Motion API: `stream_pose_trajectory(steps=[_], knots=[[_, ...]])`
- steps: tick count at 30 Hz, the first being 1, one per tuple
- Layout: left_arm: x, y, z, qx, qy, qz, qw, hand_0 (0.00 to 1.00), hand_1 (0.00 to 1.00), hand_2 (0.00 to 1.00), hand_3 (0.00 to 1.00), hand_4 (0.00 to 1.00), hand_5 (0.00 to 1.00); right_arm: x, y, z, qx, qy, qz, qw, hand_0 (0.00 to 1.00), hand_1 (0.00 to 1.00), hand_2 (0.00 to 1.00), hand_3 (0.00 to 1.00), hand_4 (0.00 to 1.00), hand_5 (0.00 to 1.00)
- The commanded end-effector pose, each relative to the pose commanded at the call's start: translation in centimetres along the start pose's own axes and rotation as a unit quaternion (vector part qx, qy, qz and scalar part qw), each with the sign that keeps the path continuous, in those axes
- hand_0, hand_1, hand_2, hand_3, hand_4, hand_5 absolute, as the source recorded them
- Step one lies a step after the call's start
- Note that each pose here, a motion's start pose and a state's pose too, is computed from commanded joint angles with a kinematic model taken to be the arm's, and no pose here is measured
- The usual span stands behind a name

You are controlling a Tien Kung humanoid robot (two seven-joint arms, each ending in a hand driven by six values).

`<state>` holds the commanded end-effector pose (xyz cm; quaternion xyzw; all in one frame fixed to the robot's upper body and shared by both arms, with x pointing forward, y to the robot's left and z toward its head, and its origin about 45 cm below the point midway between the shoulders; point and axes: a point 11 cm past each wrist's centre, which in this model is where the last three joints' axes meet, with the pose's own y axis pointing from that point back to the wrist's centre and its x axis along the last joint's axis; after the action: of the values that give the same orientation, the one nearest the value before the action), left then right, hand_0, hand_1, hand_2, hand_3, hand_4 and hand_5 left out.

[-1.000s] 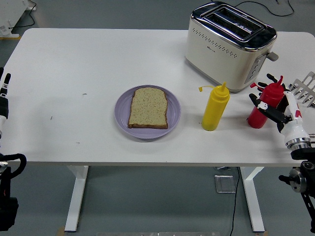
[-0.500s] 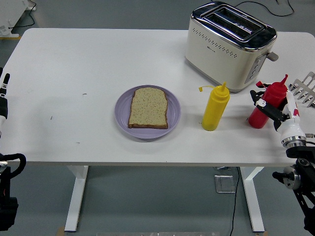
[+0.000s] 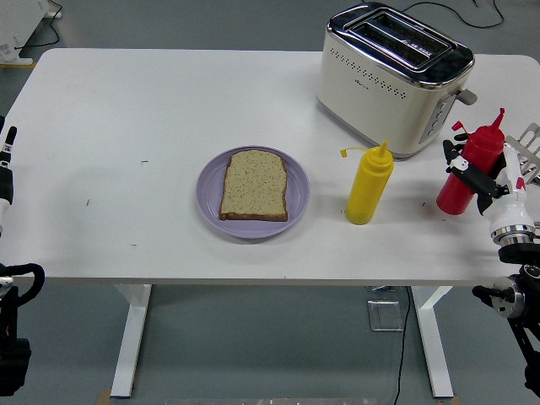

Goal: Pick up the cup,pour liquid into bread,place the cup on the desk

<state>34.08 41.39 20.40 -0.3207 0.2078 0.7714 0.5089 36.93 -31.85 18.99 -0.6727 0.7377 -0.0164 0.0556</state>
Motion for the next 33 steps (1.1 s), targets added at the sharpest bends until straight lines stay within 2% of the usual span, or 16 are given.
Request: stream_pose_trajectory(steps=[4, 8, 9, 11, 14, 18, 22, 25, 30, 31, 33], knots=[[0.0, 0.0, 0.0, 0.0, 0.0, 0.0, 1.0, 0.788, 0.755, 0.769, 0.695, 0.563, 0.998, -0.2, -0.7, -2.6, 0.034, 0.018, -0.015, 0.999, 0.144, 0.214, 0.334, 0.423, 0.705, 0.091], [0.0, 0.0, 0.0, 0.0, 0.0, 0.0, 1.0, 0.788, 0.755, 0.769, 0.695, 0.563, 0.998, -0.9, -1.7, -7.3, 0.105, 0.085, -0.052, 0.989, 0.144, 0.214, 0.334, 0.423, 0.705, 0.091], [0.0, 0.0, 0.0, 0.0, 0.0, 0.0, 1.0, 0.788, 0.754, 0.765, 0.694, 0.563, 0.998, -1.0, -1.8, -7.7, 0.111, 0.093, -0.055, 0.988, 0.15, 0.215, 0.336, 0.426, 0.687, 0.086], [0.0, 0.0, 0.0, 0.0, 0.0, 0.0, 1.0, 0.788, 0.754, 0.765, 0.694, 0.563, 0.998, -1.7, -2.3, -10.1, 0.148, 0.134, -0.075, 0.977, 0.15, 0.215, 0.336, 0.426, 0.687, 0.086], [0.1, 0.1, 0.0, 0.0, -0.001, 0.001, 1.0, 0.788, 0.754, 0.765, 0.694, 0.563, 0.998, -2.4, -2.7, -12.4, 0.186, 0.181, -0.096, 0.961, 0.15, 0.215, 0.336, 0.426, 0.687, 0.086], [0.2, 0.1, 0.0, 0.001, -0.001, 0.004, 1.0, 0.788, 0.753, 0.762, 0.694, 0.563, 0.998, -3.9, -3.2, -15.5, 0.238, 0.252, -0.122, 0.93, 0.147, 0.214, 0.334, 0.428, 0.678, 0.083], [0.3, 0.1, -0.1, 0.003, -0.002, 0.005, 1.0, 0.788, 0.75, 0.76, 0.693, 0.564, 0.998, -5.8, -3.6, -17.2, 0.266, 0.327, -0.144, 0.895, 0.145, 0.206, 0.329, 0.425, 0.645, 0.104], [0.3, 0.1, -0.1, 0.002, -0.002, 0.005, 1.0, 0.788, 0.75, 0.76, 0.693, 0.564, 0.998, -7.6, -3.9, -17.5, 0.282, 0.392, -0.161, 0.861, 0.145, 0.206, 0.329, 0.425, 0.645, 0.104], [0.3, 0.1, 0.0, 0.001, -0.002, 0.006, 1.0, 0.788, 0.75, 0.76, 0.692, 0.562, 0.998, -10.7, -4.3, -17.2, 0.311, 0.495, -0.189, 0.789, 0.143, 0.204, 0.326, 0.424, 0.636, 0.112], [0.3, 0.1, 0.0, 0.001, -0.002, 0.006, 1.0, 0.788, 0.75, 0.76, 0.692, 0.562, 0.998, -11.1, -4.4, -17.2, 0.315, 0.506, -0.192, 0.78, 0.143, 0.204, 0.326, 0.424, 0.636, 0.112], [0.4, 0.1, 0.1, 0.0, -0.002, 0.006, 1.0, 0.788, 0.749, 0.759, 0.691, 0.563, 0.998, -12.4, -4.6, -17.2, 0.33, 0.543, -0.198, 0.747, 0.144, 0.198, 0.325, 0.422, 0.617, 0.113]])
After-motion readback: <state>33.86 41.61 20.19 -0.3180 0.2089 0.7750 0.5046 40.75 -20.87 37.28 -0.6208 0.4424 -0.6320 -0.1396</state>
